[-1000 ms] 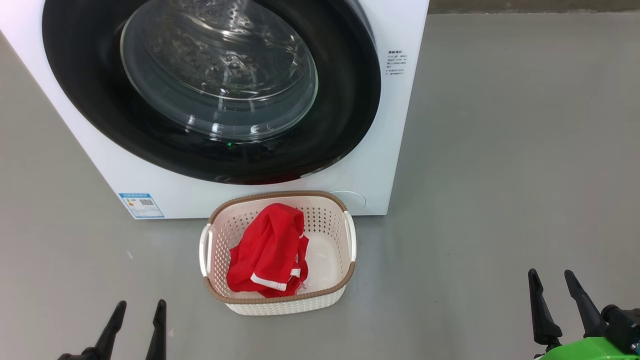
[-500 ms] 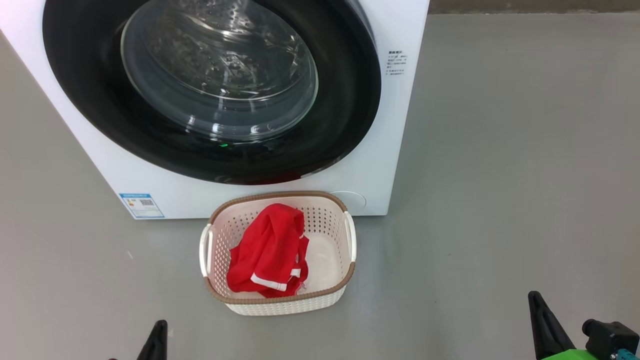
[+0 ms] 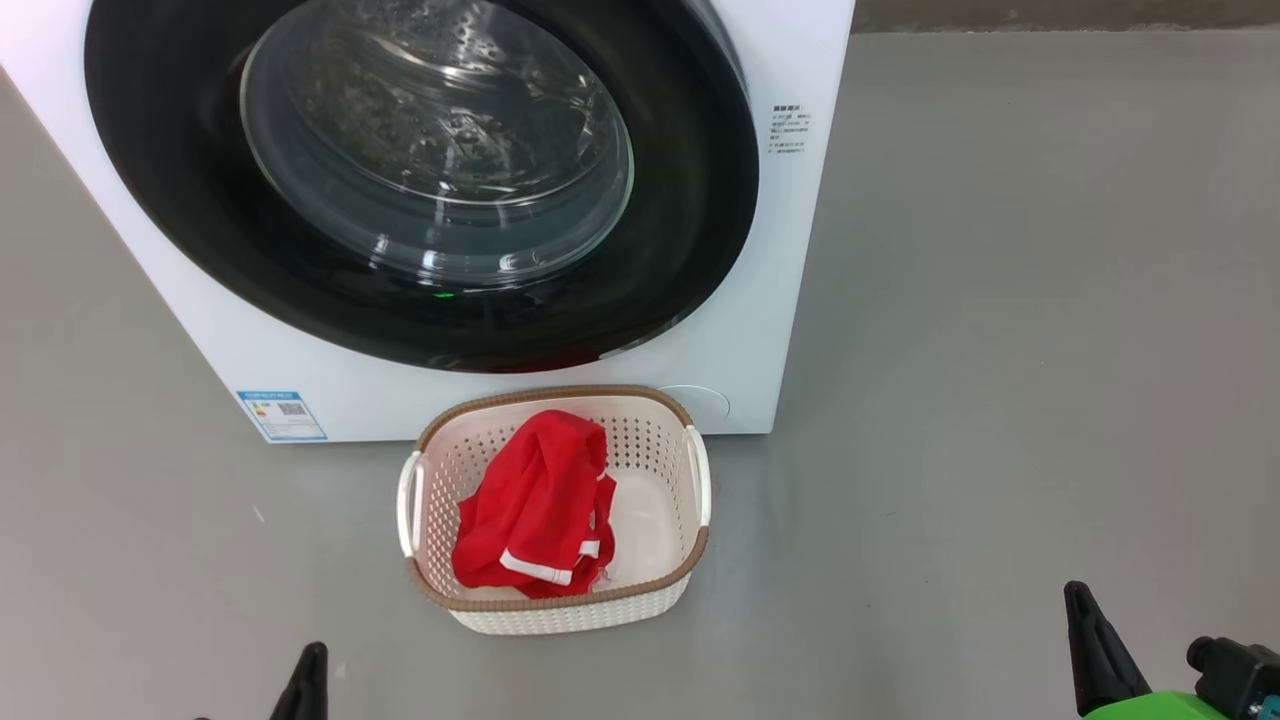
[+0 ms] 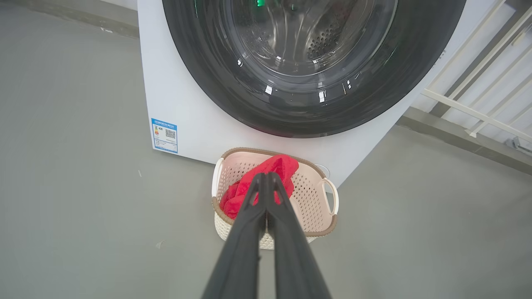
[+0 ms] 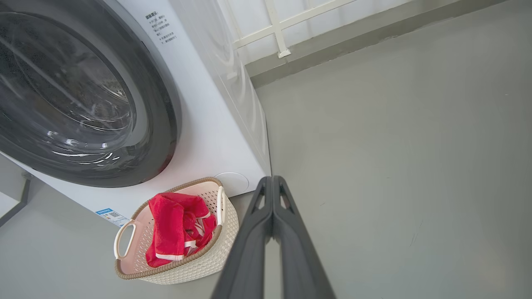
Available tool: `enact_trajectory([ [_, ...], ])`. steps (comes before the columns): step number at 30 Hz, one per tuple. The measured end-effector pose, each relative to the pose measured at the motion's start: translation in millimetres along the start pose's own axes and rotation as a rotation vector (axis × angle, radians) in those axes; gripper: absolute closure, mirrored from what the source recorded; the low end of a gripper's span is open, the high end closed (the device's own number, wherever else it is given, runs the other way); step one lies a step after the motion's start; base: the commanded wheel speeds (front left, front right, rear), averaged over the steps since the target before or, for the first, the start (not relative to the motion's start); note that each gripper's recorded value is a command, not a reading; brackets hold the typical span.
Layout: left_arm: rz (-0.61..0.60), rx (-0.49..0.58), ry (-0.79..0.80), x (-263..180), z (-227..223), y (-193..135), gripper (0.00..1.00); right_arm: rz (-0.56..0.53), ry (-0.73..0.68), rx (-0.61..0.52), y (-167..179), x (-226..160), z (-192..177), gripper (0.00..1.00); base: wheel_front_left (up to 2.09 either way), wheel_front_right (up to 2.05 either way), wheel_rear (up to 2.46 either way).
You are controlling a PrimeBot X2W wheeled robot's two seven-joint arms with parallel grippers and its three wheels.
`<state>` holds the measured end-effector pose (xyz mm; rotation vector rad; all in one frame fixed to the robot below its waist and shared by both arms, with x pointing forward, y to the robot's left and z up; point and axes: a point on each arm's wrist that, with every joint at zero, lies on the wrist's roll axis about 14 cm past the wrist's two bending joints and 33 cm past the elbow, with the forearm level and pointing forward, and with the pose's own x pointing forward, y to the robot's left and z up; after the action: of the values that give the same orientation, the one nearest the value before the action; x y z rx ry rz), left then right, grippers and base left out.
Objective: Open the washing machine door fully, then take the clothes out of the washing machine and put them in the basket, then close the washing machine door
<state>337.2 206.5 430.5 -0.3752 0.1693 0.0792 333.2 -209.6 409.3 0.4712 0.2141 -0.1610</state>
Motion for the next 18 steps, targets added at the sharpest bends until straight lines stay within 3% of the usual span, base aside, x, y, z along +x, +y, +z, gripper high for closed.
enact_trajectory([
  [18, 0.024, -0.193, 0.014, 2.3, 0.1, 0.1, 1.00, -0.019, -0.001, 0.178, -0.9, 1.1, 4.7, 1.00, 0.00, 0.00, 0.00],
])
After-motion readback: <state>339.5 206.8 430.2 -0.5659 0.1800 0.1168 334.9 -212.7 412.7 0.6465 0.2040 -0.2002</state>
